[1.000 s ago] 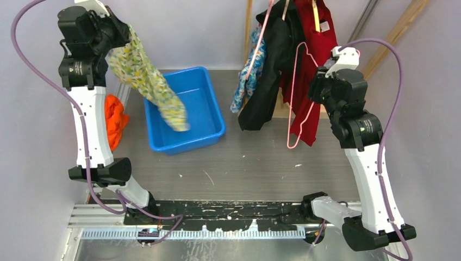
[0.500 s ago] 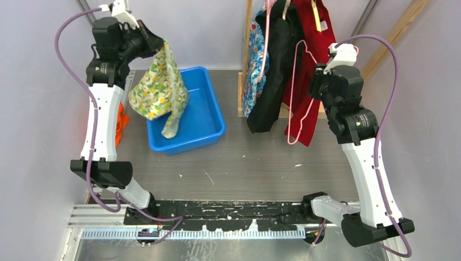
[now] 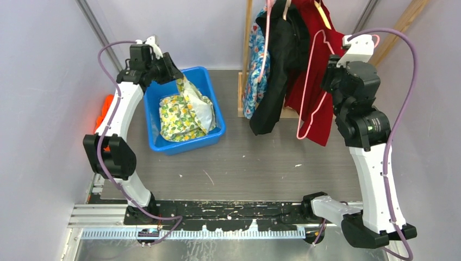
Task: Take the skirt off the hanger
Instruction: Place the skirt in the bin.
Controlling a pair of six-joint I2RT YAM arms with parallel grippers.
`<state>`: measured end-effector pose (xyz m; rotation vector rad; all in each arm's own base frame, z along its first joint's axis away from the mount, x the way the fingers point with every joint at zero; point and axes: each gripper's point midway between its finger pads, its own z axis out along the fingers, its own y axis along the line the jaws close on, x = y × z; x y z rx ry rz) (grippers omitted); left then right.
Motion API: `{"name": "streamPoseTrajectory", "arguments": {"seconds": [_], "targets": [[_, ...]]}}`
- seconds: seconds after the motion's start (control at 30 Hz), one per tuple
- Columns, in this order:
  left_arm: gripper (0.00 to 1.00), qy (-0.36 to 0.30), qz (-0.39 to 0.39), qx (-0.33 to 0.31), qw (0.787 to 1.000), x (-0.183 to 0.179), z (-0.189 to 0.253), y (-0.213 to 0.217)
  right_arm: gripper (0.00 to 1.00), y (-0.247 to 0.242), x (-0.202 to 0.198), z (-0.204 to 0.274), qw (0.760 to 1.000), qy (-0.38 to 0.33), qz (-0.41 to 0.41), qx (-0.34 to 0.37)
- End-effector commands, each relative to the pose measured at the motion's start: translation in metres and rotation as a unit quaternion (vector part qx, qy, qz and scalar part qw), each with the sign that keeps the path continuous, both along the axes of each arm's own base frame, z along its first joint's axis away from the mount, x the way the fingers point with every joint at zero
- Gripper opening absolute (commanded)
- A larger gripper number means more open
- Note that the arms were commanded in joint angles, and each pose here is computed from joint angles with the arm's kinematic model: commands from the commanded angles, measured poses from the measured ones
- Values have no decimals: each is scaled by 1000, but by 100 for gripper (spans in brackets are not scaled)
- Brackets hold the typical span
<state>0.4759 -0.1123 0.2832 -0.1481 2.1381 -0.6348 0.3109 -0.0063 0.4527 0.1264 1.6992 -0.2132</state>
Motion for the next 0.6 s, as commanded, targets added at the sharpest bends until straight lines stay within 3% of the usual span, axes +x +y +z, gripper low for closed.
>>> {"name": "streamPoseTrajectory", "arguments": {"seconds": [0.0,0.1,0.17,0.3,0.4,0.57], "targets": [[53,-35,7,24,999,9,21,9,1,-24,-21,54,996,-76,-53,-6],[74,-27,10,42,999,8,19,14,1,-27,-28,62,995,-83,-59,1],[77,-17,6,49,999,7,13,15,1,-25,-33,64,996,-78,-50,5],[81,-3,-2,40,999,1,3,11,1,3,-46,69,997,-62,44,7],[100,3,-5,34,999,-5,0,9,1,15,-66,78,994,-60,89,21],[99,6,-3,39,999,-10,-1,12,1,8,-96,89,993,-77,85,28]]}}
